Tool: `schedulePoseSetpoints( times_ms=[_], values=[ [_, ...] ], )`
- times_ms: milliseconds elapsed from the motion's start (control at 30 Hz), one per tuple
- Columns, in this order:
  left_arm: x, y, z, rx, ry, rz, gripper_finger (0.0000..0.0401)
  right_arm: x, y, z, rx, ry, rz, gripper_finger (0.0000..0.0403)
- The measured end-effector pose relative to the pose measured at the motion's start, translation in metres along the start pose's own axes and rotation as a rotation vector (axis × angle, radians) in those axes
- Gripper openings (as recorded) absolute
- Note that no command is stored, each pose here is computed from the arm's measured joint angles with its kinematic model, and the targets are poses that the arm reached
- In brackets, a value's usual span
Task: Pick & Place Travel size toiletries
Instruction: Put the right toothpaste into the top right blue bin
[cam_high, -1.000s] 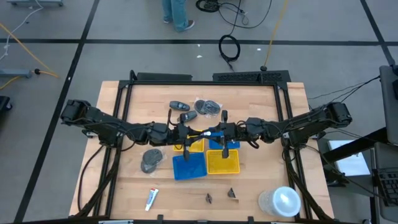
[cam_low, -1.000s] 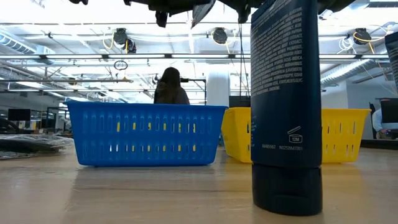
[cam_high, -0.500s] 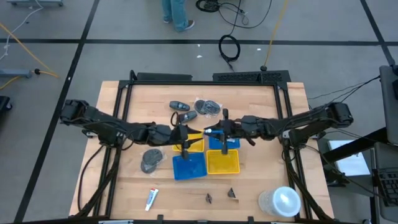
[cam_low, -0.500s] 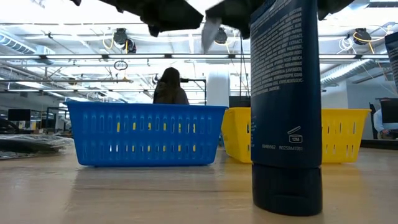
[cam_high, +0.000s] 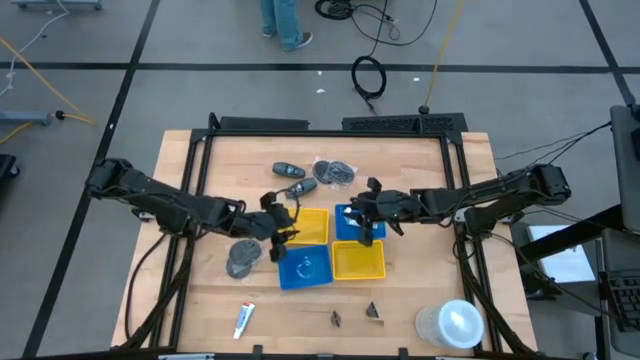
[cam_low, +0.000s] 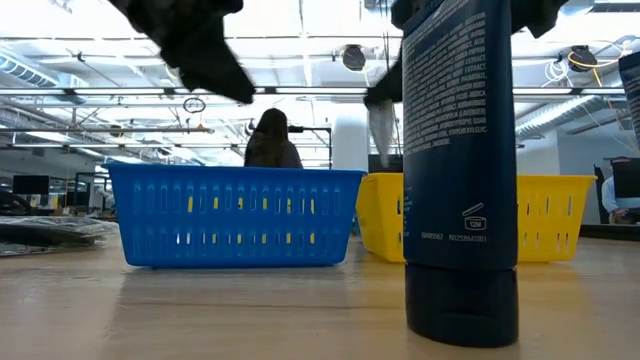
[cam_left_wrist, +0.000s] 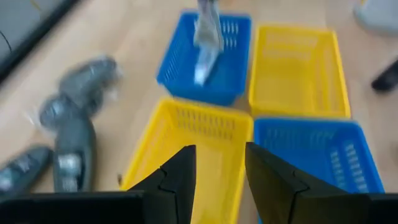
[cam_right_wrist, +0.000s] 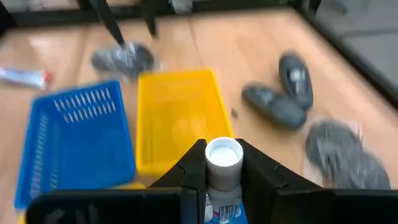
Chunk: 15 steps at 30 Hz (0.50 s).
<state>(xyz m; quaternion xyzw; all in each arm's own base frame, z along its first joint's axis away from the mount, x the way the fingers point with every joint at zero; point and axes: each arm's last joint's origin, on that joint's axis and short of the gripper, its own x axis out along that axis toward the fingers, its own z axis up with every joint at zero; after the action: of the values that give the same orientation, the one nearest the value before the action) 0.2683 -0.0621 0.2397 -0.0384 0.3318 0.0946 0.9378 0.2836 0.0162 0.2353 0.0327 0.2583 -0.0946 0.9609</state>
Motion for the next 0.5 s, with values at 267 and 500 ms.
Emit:
schedulePoseSetpoints(
  times_ms=[267,500],
  values=[
    [-0.007,-0.016,-0.015,-0.062,0.133,-0.115,0.0136,-0.001,-0.003,-0.016,0.036,0.161,-0.033,0.0053],
    [-0.013,-0.028,-0.025,-0.098,0.202,-0.159,0.0136,-0.002,-0.004,-0.02,0.044,0.208,-0.044,0.0053]
  ],
)
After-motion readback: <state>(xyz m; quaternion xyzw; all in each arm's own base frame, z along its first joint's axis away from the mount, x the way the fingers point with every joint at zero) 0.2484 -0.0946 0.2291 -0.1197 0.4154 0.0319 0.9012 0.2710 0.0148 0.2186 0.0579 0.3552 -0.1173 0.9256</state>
